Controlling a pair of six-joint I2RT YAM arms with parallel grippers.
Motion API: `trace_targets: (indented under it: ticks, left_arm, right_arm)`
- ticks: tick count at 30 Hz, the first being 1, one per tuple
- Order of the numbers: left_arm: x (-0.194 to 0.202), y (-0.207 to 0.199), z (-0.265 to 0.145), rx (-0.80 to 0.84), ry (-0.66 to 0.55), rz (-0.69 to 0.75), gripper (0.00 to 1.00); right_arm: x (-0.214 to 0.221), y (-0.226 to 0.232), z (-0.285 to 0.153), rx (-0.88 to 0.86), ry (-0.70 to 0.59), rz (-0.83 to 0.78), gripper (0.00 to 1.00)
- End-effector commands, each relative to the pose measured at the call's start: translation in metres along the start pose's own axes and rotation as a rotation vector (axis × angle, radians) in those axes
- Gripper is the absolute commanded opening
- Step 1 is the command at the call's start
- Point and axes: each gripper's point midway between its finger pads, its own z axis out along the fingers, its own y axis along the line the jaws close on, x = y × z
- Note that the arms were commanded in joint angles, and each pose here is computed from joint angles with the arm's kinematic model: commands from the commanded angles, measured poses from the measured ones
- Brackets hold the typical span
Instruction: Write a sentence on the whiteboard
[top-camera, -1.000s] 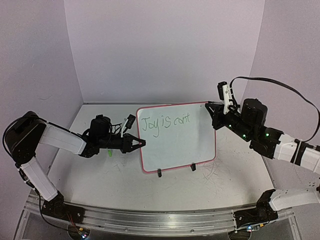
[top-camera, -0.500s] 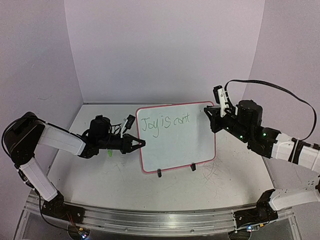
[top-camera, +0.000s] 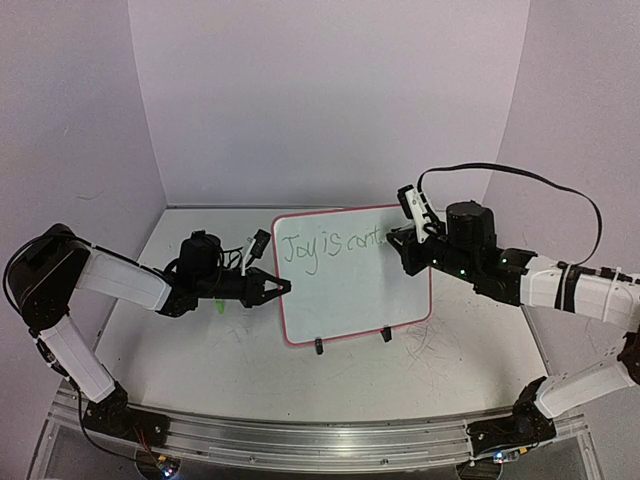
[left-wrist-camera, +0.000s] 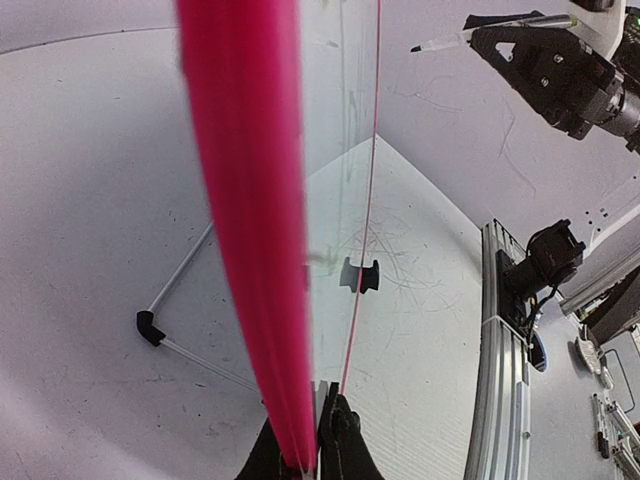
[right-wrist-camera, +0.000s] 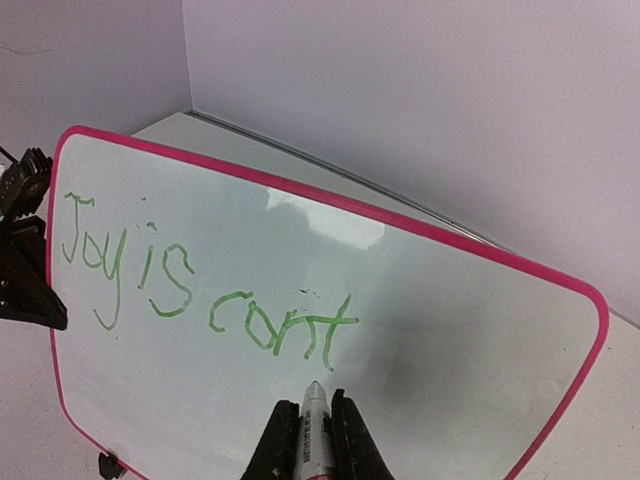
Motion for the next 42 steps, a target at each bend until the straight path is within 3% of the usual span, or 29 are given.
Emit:
trace_targets:
  ticks: [1, 14, 33, 42]
  left_arm:
    - [0.010, 0.057, -0.012, -0.286, 0.001, 0.001, 0.00]
    - [0.012, 0.059, -0.012, -0.288, 0.008, -0.003, 0.00]
    - [0.015, 0.060, -0.012, -0.292, 0.015, -0.017, 0.00]
    - [0.013, 0.061, -0.013, -0.311, 0.008, -0.022, 0.00]
  right_arm:
    - [-0.023, 0.005, 0.001, -0.039, -0.047, 0.031, 0.00]
    - [-0.022, -0.019, -0.006, 0.095, -0.058, 0.039, 0.00]
    - [-0.024, -0.011, 0.004, 0.055, -0.054, 0.024, 0.00]
    - [-0.021, 0.011, 0.011, -0.062, -0.046, 0.034, 0.00]
